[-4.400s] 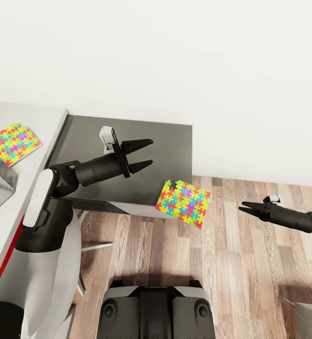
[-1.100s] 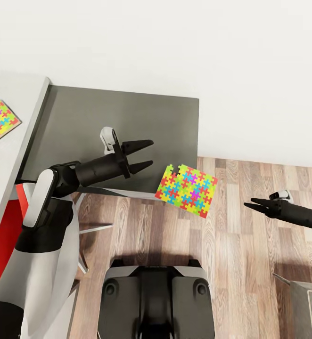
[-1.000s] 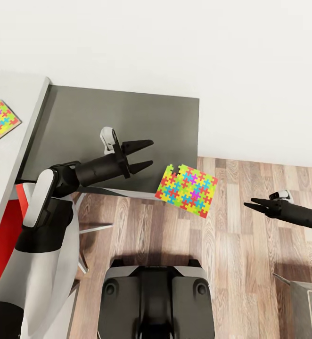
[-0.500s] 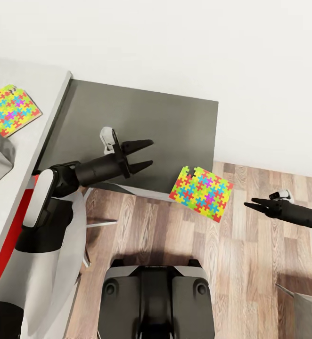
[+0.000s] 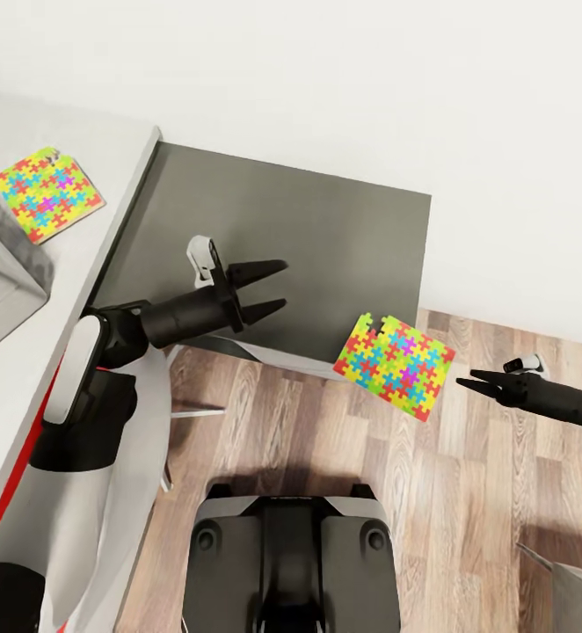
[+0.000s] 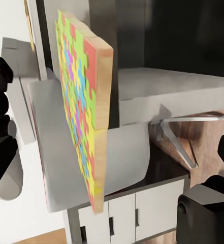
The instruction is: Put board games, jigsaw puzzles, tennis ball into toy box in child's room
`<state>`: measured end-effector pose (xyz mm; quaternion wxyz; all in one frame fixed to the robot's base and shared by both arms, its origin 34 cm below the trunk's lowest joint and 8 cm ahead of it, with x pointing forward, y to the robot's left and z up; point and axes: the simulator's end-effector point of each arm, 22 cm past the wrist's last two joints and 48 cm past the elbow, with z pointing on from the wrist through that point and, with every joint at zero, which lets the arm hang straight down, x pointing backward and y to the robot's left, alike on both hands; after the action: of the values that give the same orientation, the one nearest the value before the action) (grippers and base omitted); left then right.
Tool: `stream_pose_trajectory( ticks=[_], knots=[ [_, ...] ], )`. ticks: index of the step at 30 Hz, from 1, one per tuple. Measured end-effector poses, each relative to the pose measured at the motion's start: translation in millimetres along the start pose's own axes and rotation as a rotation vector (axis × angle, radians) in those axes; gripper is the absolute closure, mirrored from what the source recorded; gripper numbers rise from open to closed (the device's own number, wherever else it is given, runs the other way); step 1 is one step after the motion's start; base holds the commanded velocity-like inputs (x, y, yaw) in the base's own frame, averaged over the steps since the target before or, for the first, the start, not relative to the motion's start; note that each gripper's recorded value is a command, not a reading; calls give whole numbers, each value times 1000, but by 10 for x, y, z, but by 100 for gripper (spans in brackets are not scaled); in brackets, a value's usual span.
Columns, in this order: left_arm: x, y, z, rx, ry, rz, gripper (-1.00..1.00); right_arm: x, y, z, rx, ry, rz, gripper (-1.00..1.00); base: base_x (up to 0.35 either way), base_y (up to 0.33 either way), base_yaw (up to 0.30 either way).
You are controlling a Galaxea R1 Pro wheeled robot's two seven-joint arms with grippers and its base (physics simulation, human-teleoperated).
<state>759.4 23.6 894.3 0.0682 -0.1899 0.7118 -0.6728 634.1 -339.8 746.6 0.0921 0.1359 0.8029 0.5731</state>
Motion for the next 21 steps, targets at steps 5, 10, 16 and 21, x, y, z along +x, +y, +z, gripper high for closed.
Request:
stream_pose_trajectory(
  ticks=[5,10,16,21],
  knots=[
    [45,-66,83,18,13,0,-100,-2,0,-4,0,-1,0,-100,0,0,25],
    [146,-185,255,42,42,4,-100,-5,-1,-7,1,-2,0,-100,0,0,12],
    [294,-333,517,49,87,18,-100,-7,-4,-11,1,-3,1,-100,0,0,6],
    [374,-444,665,58,110,28,-100,-7,-6,-13,2,-3,2,-100,0,0,3]
  ],
)
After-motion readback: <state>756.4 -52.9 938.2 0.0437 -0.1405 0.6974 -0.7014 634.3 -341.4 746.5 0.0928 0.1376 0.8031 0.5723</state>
